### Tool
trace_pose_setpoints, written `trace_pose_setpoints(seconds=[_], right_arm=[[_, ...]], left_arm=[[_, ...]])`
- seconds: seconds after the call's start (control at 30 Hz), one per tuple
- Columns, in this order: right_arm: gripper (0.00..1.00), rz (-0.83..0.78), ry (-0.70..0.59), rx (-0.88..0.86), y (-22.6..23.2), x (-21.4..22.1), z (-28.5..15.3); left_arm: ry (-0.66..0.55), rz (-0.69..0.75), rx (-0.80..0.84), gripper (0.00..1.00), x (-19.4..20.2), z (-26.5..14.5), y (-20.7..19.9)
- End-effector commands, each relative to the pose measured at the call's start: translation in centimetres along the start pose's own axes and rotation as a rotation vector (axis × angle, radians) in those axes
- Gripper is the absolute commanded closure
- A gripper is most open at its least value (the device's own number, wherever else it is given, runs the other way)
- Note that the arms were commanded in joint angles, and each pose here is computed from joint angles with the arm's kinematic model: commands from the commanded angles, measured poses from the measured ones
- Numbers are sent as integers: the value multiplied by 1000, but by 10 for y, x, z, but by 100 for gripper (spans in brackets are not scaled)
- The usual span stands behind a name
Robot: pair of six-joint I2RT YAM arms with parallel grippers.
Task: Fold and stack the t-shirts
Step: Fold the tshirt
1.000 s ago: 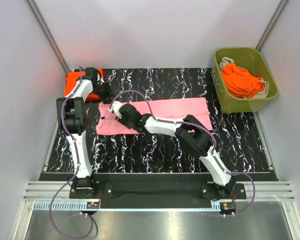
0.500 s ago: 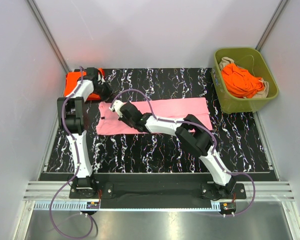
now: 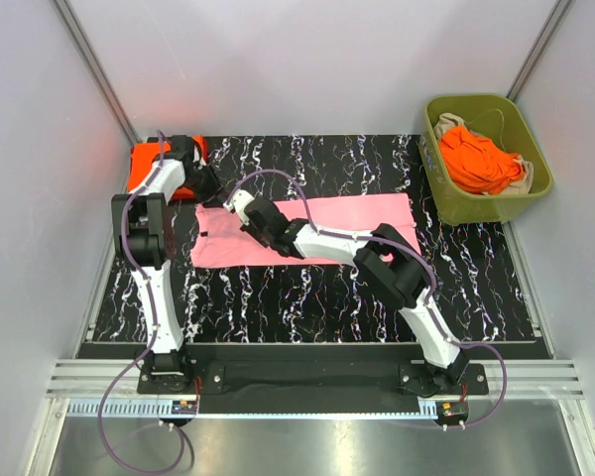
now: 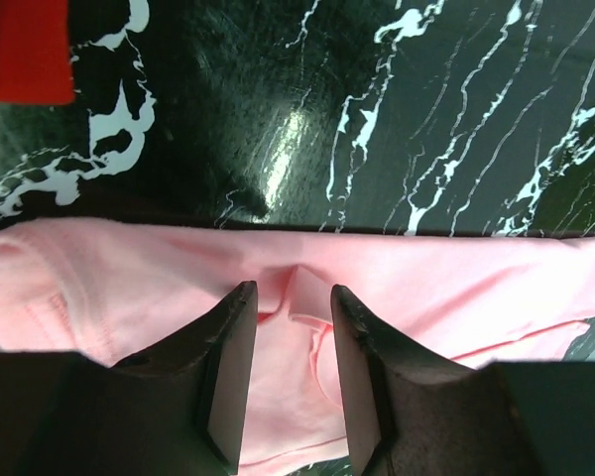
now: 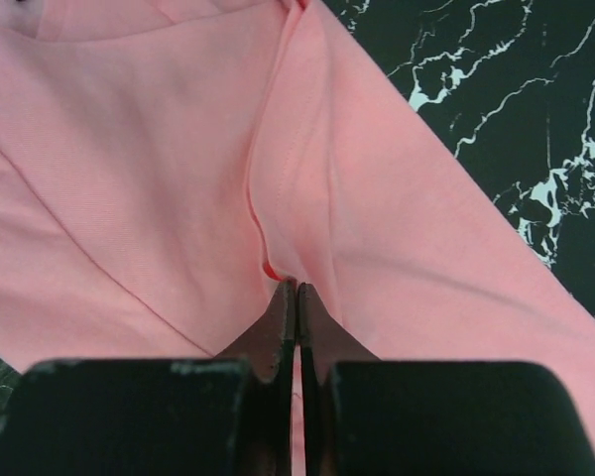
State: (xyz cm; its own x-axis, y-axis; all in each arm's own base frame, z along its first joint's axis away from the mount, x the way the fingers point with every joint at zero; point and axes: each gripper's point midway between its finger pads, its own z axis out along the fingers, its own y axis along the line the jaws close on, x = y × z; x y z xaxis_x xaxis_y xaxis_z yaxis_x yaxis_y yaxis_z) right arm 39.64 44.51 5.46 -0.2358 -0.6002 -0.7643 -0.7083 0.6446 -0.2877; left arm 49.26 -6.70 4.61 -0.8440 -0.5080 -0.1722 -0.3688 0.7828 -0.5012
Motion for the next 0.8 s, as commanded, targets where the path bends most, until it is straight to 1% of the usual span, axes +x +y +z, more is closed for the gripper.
trace_pose_setpoints(seconds=[0.0, 0.1, 0.2, 0.23, 0.4, 0.6, 0.73, 0.77], right_arm=[[100, 57, -113, 38, -22, -46, -27], [100, 63, -115, 27, -21, -46, -27], [100, 70, -117, 21, -20, -47, -29], [100, 80, -148, 27, -22, -55, -29], [100, 97, -158, 15, -20, -54, -34], [100, 96, -167, 12, -20, -56, -39], [100, 99, -167, 5, -20, -56, -39], [100, 100, -165, 2, -19, -54, -38]], left_arm=[[-96, 68, 42, 59, -18, -38, -22], [-63, 59, 81, 59, -12, -34, -28], [-41, 32, 76, 59, -6, -30, -25], [-37, 29, 71, 59, -4, -28, -23], [-21, 30, 69, 58, 2, -24, -22], [-35, 37, 51, 59, 2, -26, -21], [-23, 32, 67, 62, 2, -22, -26], [-21, 35, 65, 65, 3, -21, -26]])
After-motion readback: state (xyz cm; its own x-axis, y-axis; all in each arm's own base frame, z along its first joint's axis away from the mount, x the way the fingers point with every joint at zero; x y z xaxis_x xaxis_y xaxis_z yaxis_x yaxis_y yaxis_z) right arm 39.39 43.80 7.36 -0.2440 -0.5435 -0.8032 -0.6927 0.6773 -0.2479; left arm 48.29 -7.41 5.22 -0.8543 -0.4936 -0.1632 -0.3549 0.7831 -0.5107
